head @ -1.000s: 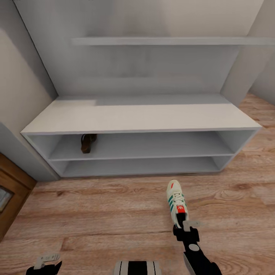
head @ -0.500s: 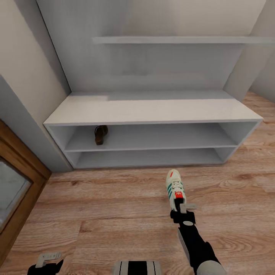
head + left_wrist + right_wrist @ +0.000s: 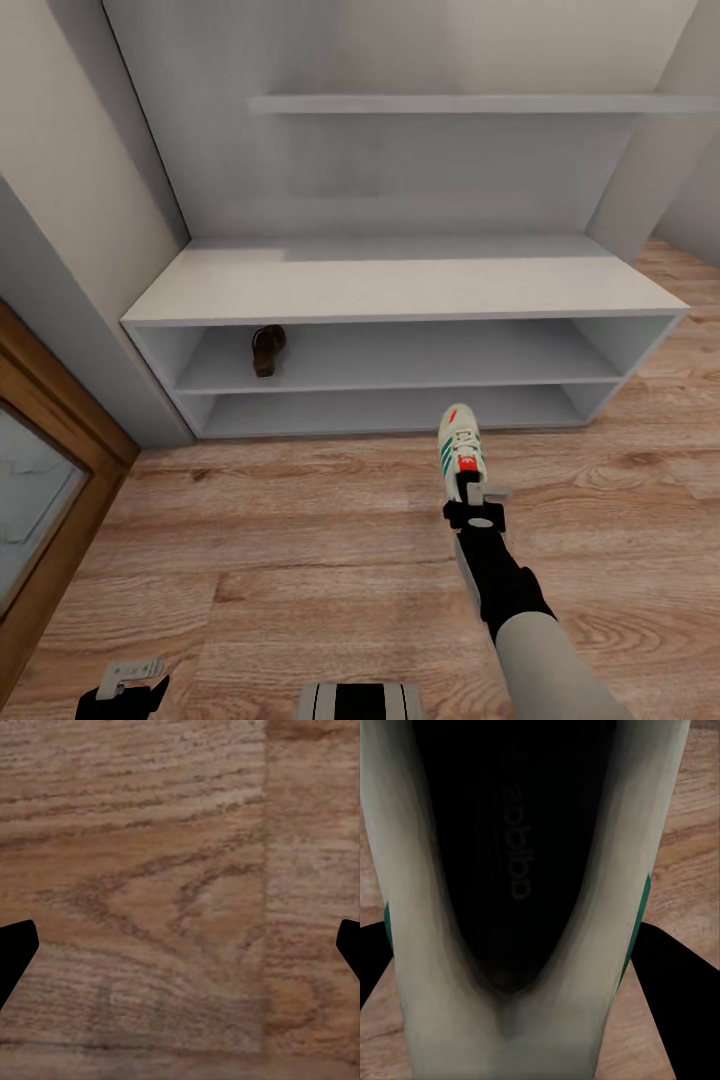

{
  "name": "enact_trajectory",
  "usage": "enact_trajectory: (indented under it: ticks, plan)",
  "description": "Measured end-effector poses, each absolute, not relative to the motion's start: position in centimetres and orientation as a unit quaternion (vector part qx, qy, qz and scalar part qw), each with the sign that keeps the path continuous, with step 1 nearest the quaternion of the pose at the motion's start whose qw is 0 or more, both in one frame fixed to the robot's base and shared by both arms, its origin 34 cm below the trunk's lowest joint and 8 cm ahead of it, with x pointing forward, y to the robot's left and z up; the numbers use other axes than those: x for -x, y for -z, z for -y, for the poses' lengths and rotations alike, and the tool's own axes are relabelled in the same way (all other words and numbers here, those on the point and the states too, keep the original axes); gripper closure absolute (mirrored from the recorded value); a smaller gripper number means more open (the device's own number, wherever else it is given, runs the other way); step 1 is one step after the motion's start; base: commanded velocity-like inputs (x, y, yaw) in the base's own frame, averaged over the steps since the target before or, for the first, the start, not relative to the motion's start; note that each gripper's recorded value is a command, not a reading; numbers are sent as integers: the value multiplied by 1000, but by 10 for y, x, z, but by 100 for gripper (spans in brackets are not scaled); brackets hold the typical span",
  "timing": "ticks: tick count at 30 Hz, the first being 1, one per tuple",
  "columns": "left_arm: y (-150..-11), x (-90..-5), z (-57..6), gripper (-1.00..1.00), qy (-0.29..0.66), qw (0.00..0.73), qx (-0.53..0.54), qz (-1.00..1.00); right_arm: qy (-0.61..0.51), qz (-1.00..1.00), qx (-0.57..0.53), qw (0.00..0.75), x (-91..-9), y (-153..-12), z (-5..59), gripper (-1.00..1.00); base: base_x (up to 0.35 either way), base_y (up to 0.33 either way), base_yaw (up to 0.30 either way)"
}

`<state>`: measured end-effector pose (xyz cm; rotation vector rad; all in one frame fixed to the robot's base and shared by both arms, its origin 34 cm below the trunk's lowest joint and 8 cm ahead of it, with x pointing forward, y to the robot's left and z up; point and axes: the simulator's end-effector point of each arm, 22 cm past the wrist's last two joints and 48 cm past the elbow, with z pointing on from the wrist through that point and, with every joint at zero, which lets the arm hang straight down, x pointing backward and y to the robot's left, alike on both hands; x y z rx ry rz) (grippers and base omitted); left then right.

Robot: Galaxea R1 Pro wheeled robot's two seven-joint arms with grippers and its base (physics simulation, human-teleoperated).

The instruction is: Pick up the two gym shoes and the two sandals from the corridor floor and place them onto the hallstand (shoe rack) in the corridor, making sure they are on the rack and not on the floor. Arrange them so the two gym shoes are next to each other and the two sandals are next to each other.

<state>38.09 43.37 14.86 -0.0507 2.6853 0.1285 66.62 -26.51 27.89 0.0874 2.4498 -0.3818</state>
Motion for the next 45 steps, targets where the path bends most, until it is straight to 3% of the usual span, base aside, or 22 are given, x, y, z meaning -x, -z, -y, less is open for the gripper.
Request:
enact_trajectory:
  ticks: [18,45]
  plan:
    - [-148,-385,-424,-100,-41,227,13,-973,189,-915,-55,351,-732,-340,285,100,18,0,0]
    - [-147,-383,-424,-100,-40,225,14,-973,190,-913,-57,356,-735,-344,286,100,315,-20,0]
